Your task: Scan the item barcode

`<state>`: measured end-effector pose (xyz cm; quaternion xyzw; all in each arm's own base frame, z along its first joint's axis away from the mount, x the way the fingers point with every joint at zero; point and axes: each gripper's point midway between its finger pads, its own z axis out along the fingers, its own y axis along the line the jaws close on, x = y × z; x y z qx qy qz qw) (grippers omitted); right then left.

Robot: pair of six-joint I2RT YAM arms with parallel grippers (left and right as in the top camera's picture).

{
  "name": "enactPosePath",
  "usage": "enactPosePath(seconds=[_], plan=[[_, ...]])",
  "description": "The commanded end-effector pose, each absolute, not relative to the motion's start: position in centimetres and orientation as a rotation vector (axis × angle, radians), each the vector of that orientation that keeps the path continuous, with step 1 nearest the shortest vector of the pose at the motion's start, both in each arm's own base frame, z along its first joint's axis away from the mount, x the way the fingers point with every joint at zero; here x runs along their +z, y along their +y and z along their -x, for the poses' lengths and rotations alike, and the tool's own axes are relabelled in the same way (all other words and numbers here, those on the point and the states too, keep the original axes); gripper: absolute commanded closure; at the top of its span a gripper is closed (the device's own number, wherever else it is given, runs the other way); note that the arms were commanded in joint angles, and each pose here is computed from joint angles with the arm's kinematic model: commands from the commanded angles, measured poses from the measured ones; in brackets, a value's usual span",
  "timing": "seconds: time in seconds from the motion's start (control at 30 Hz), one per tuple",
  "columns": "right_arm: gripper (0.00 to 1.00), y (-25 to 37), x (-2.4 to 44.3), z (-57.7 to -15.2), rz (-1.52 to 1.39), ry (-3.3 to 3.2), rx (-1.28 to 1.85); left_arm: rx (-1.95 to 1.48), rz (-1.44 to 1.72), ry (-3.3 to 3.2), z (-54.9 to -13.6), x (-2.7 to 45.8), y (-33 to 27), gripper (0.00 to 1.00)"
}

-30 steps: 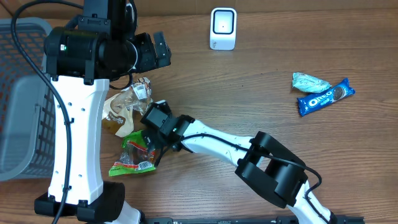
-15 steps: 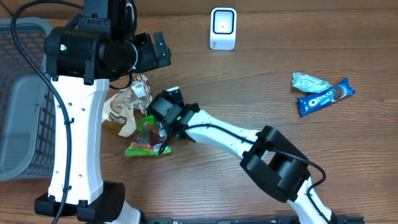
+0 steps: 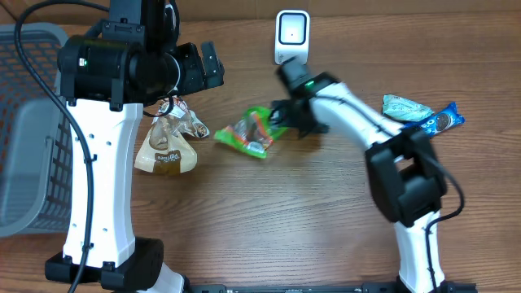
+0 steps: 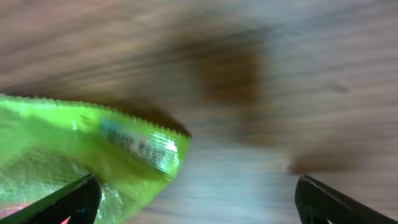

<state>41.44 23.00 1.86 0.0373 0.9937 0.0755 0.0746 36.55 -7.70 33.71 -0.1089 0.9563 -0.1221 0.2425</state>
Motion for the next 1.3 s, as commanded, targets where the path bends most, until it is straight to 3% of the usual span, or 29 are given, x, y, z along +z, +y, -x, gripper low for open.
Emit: enactPosePath(seconds=[0.0, 0.1, 0.27, 0.47, 0.53, 0.6, 0.63, 0.87, 1.27], plan=[[0.00, 19.7, 1.6, -40.5, -0.303, 3.131, 0.395, -0.329, 0.299, 2.608, -36.7, 33.8, -7.7, 0.00], [0.00, 16.2, 1.6, -39.6, -0.399, 3.205, 0.390, -0.329, 0.299, 2.608, -36.7, 33.8, -7.7, 0.00], [0.00, 15.0, 3.2, -39.7, -0.302, 3.203, 0.503, -0.329, 0.299, 2.608, -36.7, 33.8, -7.7, 0.00], [0.08, 15.6, 9.3, -41.3, -0.184, 3.048, 0.571, -0.329, 0.299, 2.608, -36.7, 33.8, -7.7, 0.00], [0.23, 16.6, 12.4, -41.9, -0.101, 2.960, 0.663, -0.329, 0.299, 2.608, -36.7, 33.8, -7.7, 0.00], [0.64, 17.5, 14.7, -42.8, -0.033, 2.868, 0.741, -0.329, 0.299, 2.608, -36.7, 33.8, -7.7, 0.00], [0.94, 18.1, 15.8, -43.8, -0.020, 2.801, 0.775, -0.329, 0.299, 2.608, -36.7, 33.8, -7.7, 0.00], [0.96, 21.3, 14.1, -45.5, -0.160, 2.740, 0.864, -0.329, 0.299, 2.608, -36.7, 33.8, -7.7, 0.00], [0.96, 25.1, 2.3, -44.3, -0.547, 2.907, 0.741, -0.329, 0.299, 2.608, -36.7, 33.8, -7.7, 0.00]])
